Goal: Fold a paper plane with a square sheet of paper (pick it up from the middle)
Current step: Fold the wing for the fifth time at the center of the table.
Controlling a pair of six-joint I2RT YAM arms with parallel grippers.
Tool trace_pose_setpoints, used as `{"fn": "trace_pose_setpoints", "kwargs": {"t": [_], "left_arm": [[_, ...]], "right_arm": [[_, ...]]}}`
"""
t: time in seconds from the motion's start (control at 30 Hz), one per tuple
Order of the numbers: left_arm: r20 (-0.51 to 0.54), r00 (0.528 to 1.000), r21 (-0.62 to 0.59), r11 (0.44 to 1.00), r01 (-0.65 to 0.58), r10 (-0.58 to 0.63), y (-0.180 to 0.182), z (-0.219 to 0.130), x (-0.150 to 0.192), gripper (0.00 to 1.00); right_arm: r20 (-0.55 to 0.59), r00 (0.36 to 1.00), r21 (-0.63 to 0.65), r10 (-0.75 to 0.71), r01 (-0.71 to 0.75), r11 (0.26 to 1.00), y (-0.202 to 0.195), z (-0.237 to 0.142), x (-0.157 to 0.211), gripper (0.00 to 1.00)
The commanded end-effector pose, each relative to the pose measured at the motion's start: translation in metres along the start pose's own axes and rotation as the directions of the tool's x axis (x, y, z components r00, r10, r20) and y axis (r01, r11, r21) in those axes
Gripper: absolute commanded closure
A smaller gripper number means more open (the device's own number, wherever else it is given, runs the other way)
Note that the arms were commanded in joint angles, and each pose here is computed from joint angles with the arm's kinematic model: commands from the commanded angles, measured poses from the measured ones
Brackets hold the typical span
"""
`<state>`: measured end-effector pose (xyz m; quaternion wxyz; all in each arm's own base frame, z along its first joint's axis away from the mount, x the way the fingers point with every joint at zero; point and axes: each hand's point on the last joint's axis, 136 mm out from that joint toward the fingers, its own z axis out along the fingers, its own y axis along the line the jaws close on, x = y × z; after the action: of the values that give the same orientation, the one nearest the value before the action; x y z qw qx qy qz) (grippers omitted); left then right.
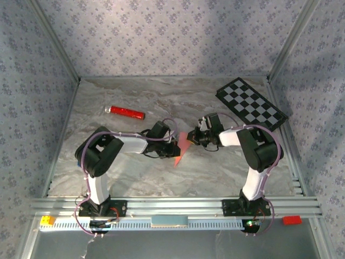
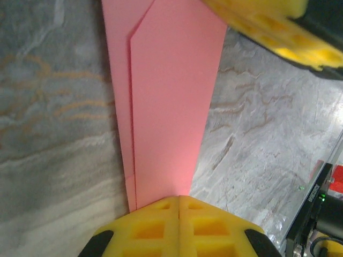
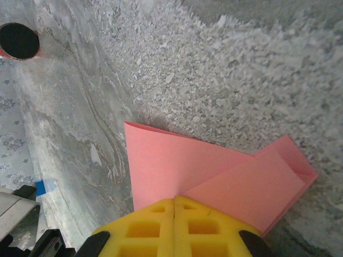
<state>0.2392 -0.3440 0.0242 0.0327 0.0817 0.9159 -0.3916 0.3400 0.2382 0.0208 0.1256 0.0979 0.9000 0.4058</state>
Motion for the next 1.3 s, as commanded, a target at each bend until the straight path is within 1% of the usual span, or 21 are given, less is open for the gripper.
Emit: {"fn": "trace_pose_setpoints", "kwargs": {"t": [0.0,0.1,0.2,0.27,0.37,0.53,0.7,0.87,1.03,1.13,1.27], "left_arm": [[-0.004,1.0,0.056,0.998,-0.007,0.007,-0.028,-0.011,-0.01,0.98],[0.003,1.0,0.078,0.997,-0.019,0.019,-0.04,-0.01,-0.021,0.97],[0.004,1.0,0.078,0.997,-0.02,0.02,-0.042,-0.005,-0.027,0.96],[-0.003,1.0,0.053,0.999,-0.002,0.002,-0.034,0.001,-0.028,0.95],[-0.043,0.999,0.032,0.999,0.013,-0.012,-0.025,0.011,-0.024,0.95],[-0.105,0.994,-0.039,0.999,0.03,-0.034,-0.001,0.017,-0.002,0.95],[-0.146,0.989,-0.102,0.994,0.024,-0.038,0.021,0.007,0.028,0.96],[-0.182,0.983,-0.124,0.992,0.006,-0.028,0.031,-0.006,0.055,0.95],[-0.219,0.976,-0.179,0.983,-0.041,0.001,0.039,-0.02,0.076,0.95],[-0.2,0.979,-0.171,0.983,-0.059,0.024,0.033,-0.029,0.076,0.95],[-0.135,0.989,-0.153,0.985,-0.085,0.065,0.012,-0.04,0.057,0.94]], "right_arm": [[-0.006,0.998,0.137,0.069,-0.067,0.988,-0.043,0.001,0.014,0.98],[-0.007,0.998,0.144,0.068,-0.066,0.987,-0.044,0.001,0.014,0.98],[-0.011,0.997,0.148,0.072,-0.07,0.986,-0.046,0.002,0.016,0.98],[-0.012,0.997,0.15,0.072,-0.07,0.986,-0.046,0.002,0.018,0.98],[-0.011,0.997,0.155,0.074,-0.071,0.985,-0.047,0.001,0.019,0.98],[-0.011,0.997,0.166,0.078,-0.075,0.983,-0.05,0.001,0.02,0.98],[-0.009,0.996,0.178,0.084,-0.081,0.981,-0.055,0.0,0.022,0.98],[-0.011,0.996,0.179,0.086,-0.083,0.98,-0.056,0.0,0.021,0.98],[-0.011,0.996,0.181,0.089,-0.085,0.98,-0.057,0.0,0.021,0.98],[-0.011,0.996,0.178,0.086,-0.083,0.981,-0.055,0.0,0.021,0.98],[-0.012,0.996,0.176,0.088,-0.084,0.981,-0.054,0.0,0.022,0.98]]}}
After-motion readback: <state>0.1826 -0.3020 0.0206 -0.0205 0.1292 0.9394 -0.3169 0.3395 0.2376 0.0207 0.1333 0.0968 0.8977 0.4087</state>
